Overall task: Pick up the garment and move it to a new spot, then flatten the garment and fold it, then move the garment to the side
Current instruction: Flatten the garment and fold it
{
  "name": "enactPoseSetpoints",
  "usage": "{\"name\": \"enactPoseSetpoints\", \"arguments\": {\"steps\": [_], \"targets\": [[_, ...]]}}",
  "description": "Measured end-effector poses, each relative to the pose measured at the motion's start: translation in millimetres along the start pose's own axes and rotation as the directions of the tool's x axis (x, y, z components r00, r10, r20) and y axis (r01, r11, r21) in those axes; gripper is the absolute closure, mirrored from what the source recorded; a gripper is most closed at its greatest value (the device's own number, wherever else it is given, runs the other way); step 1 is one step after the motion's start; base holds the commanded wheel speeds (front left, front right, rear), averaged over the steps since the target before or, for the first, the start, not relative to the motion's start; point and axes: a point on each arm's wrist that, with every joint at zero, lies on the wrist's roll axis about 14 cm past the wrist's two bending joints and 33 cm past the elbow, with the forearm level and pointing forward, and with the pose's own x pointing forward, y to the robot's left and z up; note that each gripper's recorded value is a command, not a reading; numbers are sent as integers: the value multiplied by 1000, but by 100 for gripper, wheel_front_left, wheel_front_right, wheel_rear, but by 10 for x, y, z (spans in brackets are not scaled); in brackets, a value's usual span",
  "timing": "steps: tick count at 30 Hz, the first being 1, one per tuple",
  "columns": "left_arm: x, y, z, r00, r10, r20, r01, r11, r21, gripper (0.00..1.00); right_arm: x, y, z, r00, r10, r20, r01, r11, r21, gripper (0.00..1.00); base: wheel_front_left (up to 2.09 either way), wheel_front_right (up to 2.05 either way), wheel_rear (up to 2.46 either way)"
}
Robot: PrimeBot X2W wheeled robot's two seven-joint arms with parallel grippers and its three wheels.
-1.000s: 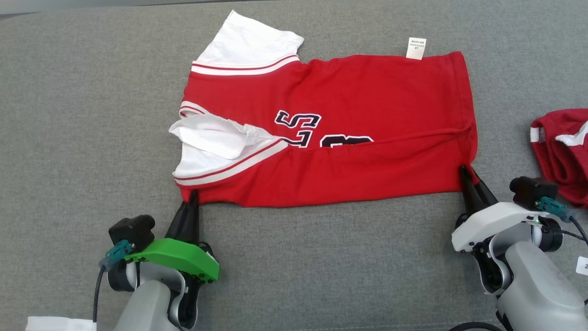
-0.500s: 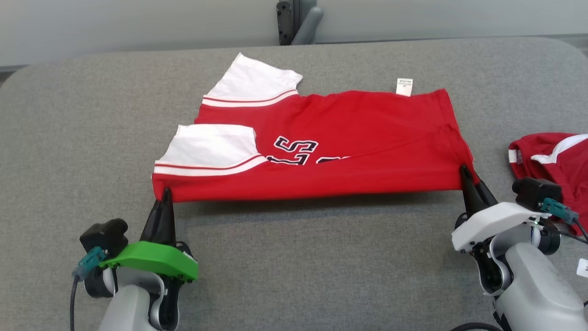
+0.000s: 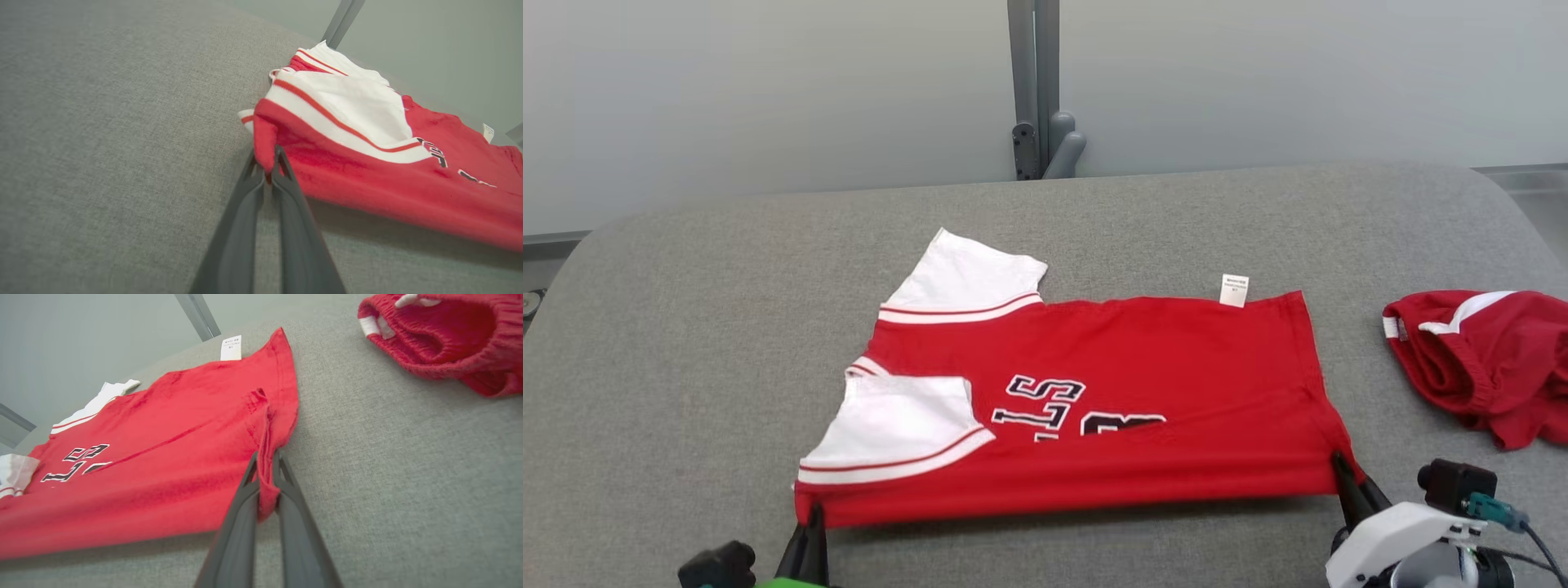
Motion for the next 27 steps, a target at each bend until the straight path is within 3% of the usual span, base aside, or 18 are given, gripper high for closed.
{"name": "enactPoseSetpoints", "arguments": {"steps": [13,14,15,16,27], "targets": [[-412,221,-512,989,64,-132,-65,998,-1,100,-322,-142,-498,991,-32,-127,33,999,7,100,0,0,0],[-407,192,-517,989,54,-134,-55,998,2,68,-320,-147,-495,991,-32,-127,33,999,3,83,0,0,0],[-398,162,-510,990,44,-132,-44,999,9,16,-315,-149,-487,992,-31,-125,31,1000,-3,27,0,0,0],[-385,146,-486,991,38,-125,-36,999,18,0,-304,-159,-462,992,-34,-118,34,999,-4,0,0,0,0],[-24,-7,119,999,-26,39,21,992,126,0,22,-235,112,998,-45,35,47,996,-79,0,0,0,0]]}}
